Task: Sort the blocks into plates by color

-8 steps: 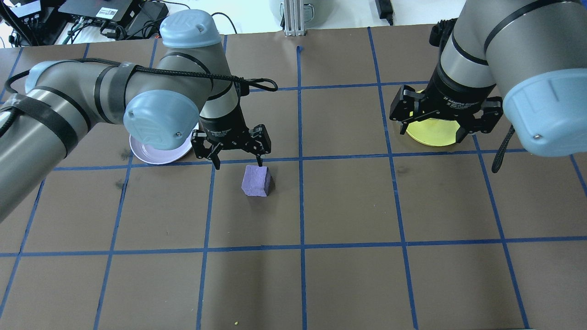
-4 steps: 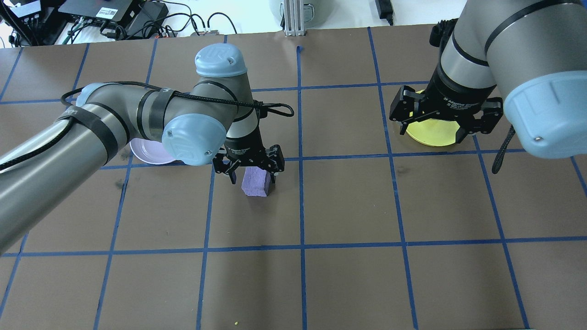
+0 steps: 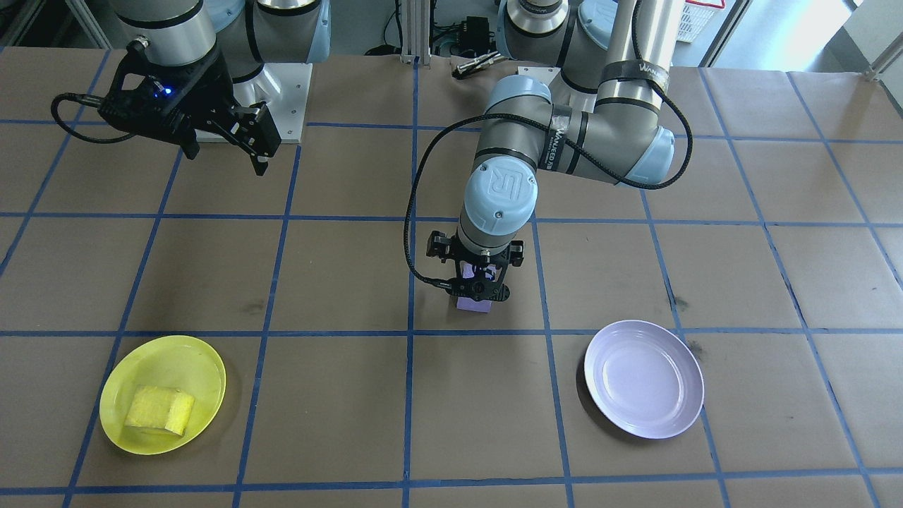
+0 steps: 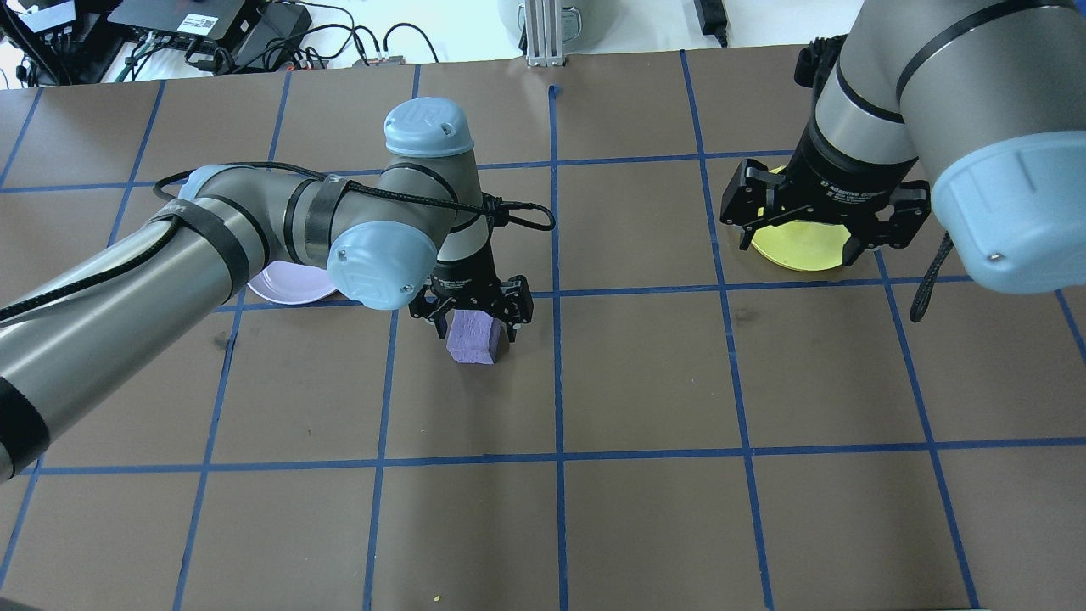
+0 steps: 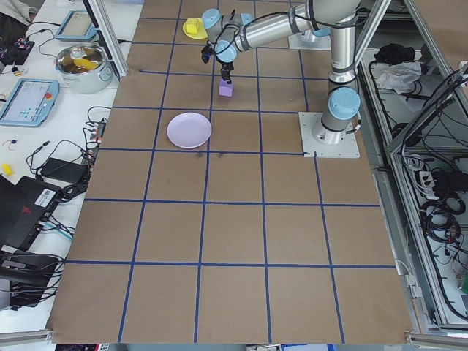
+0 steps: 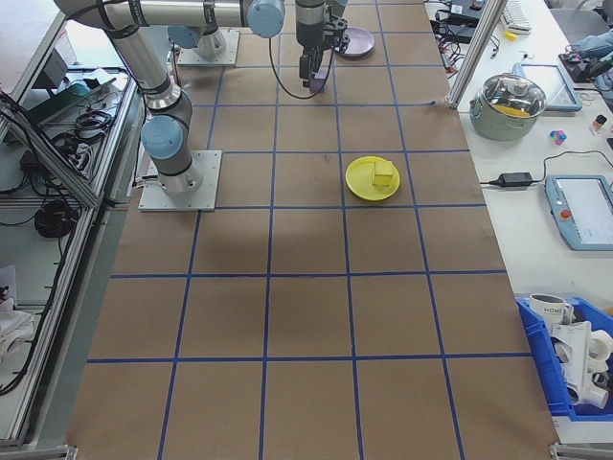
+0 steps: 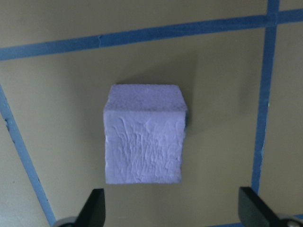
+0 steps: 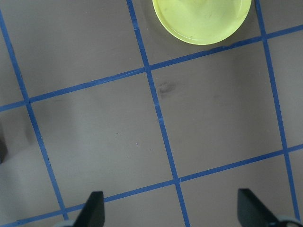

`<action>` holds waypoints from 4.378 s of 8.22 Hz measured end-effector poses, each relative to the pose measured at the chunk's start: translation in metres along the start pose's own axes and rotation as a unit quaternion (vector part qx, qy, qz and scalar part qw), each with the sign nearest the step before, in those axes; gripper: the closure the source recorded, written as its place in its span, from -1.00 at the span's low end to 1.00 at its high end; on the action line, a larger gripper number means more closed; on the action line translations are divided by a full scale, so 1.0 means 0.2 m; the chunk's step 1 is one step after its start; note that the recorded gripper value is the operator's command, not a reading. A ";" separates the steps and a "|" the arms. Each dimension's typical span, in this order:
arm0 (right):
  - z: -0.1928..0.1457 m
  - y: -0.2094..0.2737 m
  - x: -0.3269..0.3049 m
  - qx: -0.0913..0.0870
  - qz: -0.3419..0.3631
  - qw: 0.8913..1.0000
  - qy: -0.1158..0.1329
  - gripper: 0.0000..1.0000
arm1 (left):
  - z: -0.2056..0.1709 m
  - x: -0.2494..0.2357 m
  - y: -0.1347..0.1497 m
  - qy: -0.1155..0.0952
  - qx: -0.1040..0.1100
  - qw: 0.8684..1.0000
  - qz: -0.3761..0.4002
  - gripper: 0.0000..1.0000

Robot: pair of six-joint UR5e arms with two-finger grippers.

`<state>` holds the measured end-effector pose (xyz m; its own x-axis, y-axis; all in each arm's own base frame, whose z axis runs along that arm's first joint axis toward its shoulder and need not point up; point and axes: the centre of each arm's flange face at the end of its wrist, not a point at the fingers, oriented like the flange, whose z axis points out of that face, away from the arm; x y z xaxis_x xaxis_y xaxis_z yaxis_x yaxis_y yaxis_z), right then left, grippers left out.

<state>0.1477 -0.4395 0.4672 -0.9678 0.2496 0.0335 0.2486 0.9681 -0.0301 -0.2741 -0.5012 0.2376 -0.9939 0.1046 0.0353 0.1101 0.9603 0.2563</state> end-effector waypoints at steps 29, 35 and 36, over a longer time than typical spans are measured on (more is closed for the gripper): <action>0.00 0.00 0.00 0.000 0.001 1.000 0.000 -1.00 | -0.25 -1.32 -0.70 -0.070 0.050 0.996 0.019 -1.00; 0.00 0.00 0.00 0.000 0.001 1.000 0.000 -1.00 | -0.45 -1.33 -0.58 -0.069 0.068 0.995 0.002 -1.00; 0.00 0.00 0.00 -0.001 0.001 1.000 0.000 -1.00 | -0.58 -1.26 -0.48 -0.057 0.070 0.996 -0.019 -1.00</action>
<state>0.1478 -0.4404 0.4662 -0.9674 0.2513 0.0329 0.2504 0.9677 -0.0290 -0.0336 -0.6496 0.3166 -0.9926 0.0884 -0.0832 0.0782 0.9899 0.1186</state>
